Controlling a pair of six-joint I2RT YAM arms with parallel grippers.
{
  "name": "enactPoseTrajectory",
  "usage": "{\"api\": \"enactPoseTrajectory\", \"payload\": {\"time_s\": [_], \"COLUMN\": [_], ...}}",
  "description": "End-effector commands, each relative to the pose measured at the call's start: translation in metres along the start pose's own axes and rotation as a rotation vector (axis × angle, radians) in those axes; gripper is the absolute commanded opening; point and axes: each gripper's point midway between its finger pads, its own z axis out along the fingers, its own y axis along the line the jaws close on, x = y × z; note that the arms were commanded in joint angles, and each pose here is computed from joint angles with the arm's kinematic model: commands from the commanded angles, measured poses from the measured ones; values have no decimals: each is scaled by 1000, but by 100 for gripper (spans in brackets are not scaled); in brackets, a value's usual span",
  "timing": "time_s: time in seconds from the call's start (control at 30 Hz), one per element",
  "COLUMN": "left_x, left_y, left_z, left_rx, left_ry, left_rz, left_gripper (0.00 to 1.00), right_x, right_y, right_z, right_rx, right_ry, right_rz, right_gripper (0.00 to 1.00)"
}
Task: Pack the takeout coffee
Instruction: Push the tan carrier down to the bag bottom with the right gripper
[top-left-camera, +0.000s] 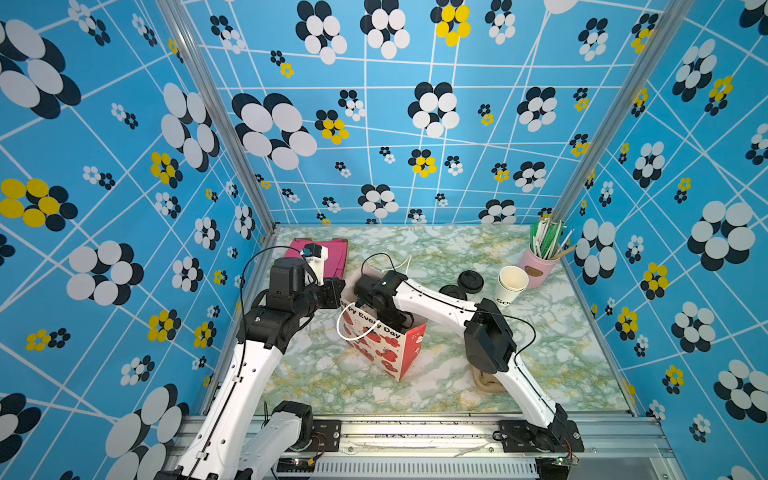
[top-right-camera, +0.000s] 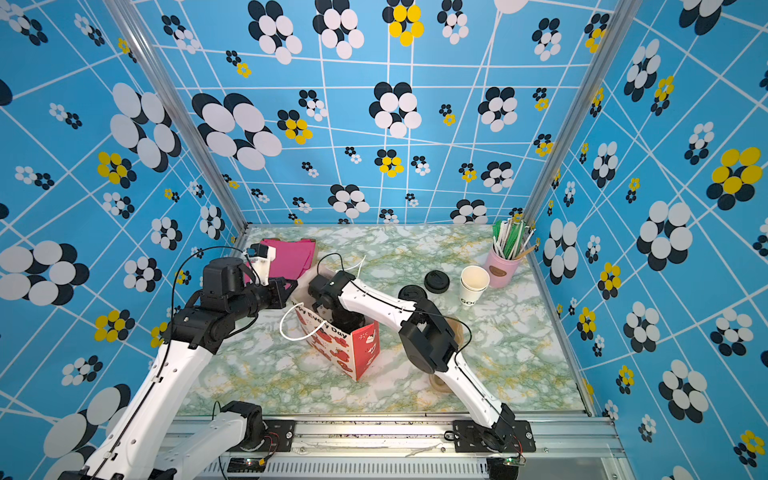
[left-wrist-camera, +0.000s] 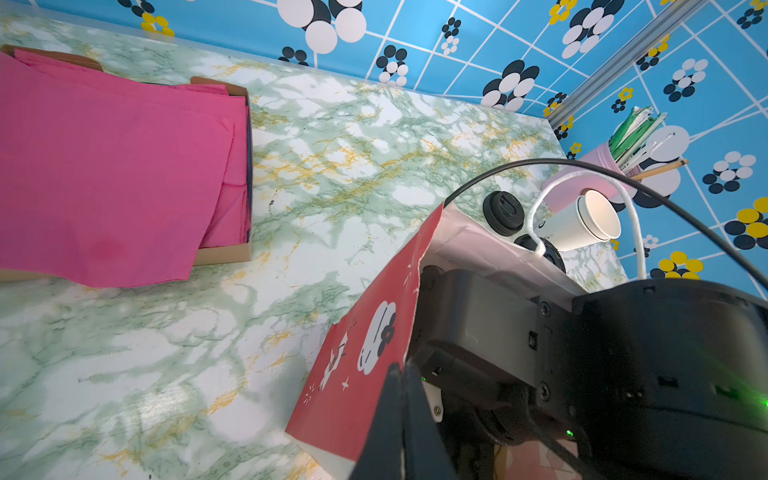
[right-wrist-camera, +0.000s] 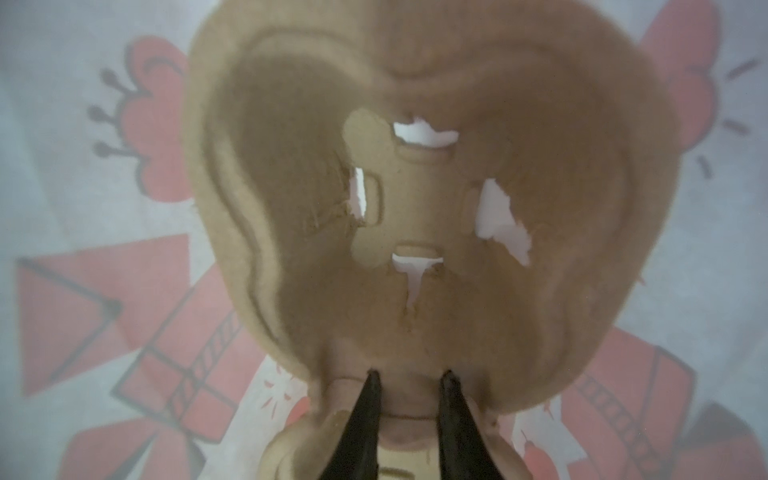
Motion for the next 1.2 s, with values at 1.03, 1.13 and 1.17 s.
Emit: {"api": "enactPoseTrajectory", "payload": {"time_s": [1.03, 1.13, 1.17], "left_x": [22, 22, 22], "left_y": [8, 8, 8], "left_z": [-5, -6, -6], "left_rx": [-64, -67, -68], "left_ry": [45, 45, 46], "left_rz": [42, 43, 42], "left_gripper": [0, 0, 0], "right_x": [-28, -31, -32], "right_y": [14, 16, 17], "right_z": [-97, -116, -124], "right_rx": [65, 67, 69], "right_ry": [-281, -341, -363], "right_rz": [-43, -48, -51], "right_gripper": [61, 63, 63]}}
